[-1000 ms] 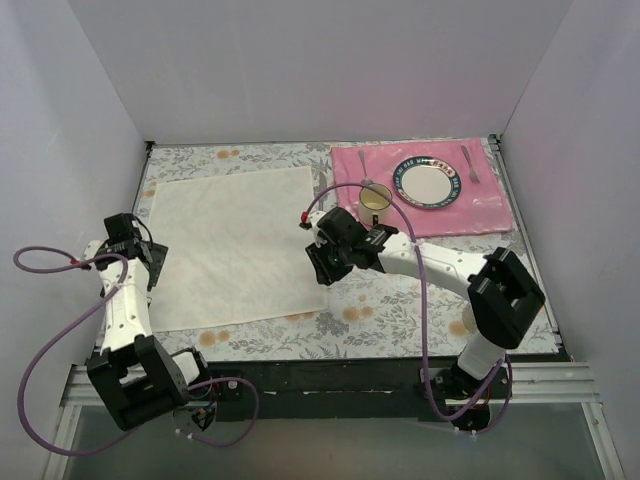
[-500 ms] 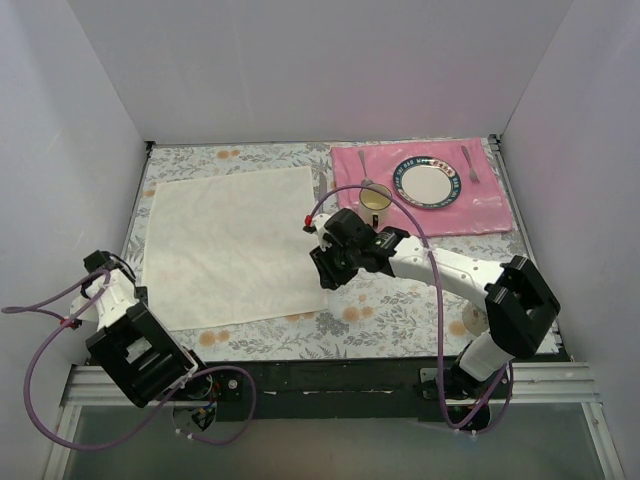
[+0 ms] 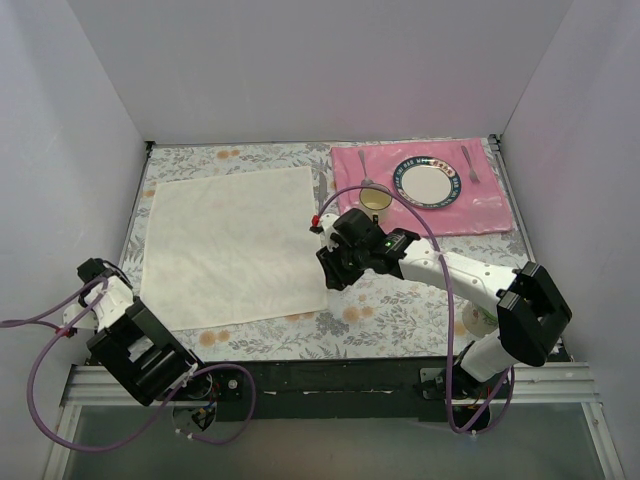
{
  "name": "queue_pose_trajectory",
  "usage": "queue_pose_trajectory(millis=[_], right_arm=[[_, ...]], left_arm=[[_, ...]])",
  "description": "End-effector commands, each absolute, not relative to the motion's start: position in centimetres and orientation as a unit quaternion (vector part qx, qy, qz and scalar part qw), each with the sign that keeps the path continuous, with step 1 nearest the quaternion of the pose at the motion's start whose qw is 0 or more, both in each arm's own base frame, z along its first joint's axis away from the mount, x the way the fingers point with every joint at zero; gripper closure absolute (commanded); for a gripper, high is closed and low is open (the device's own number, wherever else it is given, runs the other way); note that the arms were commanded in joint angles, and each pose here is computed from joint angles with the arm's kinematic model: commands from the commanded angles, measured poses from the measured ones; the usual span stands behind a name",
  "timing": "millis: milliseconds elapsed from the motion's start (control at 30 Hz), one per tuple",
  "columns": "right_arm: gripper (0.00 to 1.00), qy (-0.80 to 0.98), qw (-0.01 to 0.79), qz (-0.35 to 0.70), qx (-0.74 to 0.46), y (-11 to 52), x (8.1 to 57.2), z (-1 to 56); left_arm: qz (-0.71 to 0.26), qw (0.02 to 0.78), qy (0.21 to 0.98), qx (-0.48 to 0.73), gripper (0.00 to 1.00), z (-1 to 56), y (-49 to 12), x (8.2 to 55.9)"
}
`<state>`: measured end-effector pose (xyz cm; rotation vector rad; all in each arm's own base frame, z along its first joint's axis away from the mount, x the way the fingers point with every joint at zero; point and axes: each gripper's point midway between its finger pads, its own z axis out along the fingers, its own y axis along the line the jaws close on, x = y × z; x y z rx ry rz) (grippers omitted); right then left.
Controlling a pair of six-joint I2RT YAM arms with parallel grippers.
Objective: Fold the napkin, place the utensils inside, and roll it up
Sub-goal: Fold the napkin
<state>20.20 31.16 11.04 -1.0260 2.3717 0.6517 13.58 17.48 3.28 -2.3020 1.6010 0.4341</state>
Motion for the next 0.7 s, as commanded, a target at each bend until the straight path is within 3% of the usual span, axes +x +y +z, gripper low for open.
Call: queue_pose_trajectory(millis=[0,500,600,667], right_arm=[[0.56,0.853,0.249,0.252,-0.382,31.3,20.1,12.0],[0.56,0.853,0.248,0.257,-0.381,31.4,20.1,11.9],[0.56,0.854,0.246,0.255,-0.382,31.3,20.1,11.9],[0.56,0.855,0.247,0.252,-0.38,31.1,20.2,11.8]], left_arm=[[0.16,0.183,0.547,-0.801,0.57,3.8,18.5,13.7],[0.161,0.153,0.532,-0.817,0.52,1.0,17.5,12.9],[0.161,0.147,0.531,-0.819,0.55,0.5,17.5,12.9],[0.169,0.149,0.529,-0.818,0.69,0.5,17.7,12.8]])
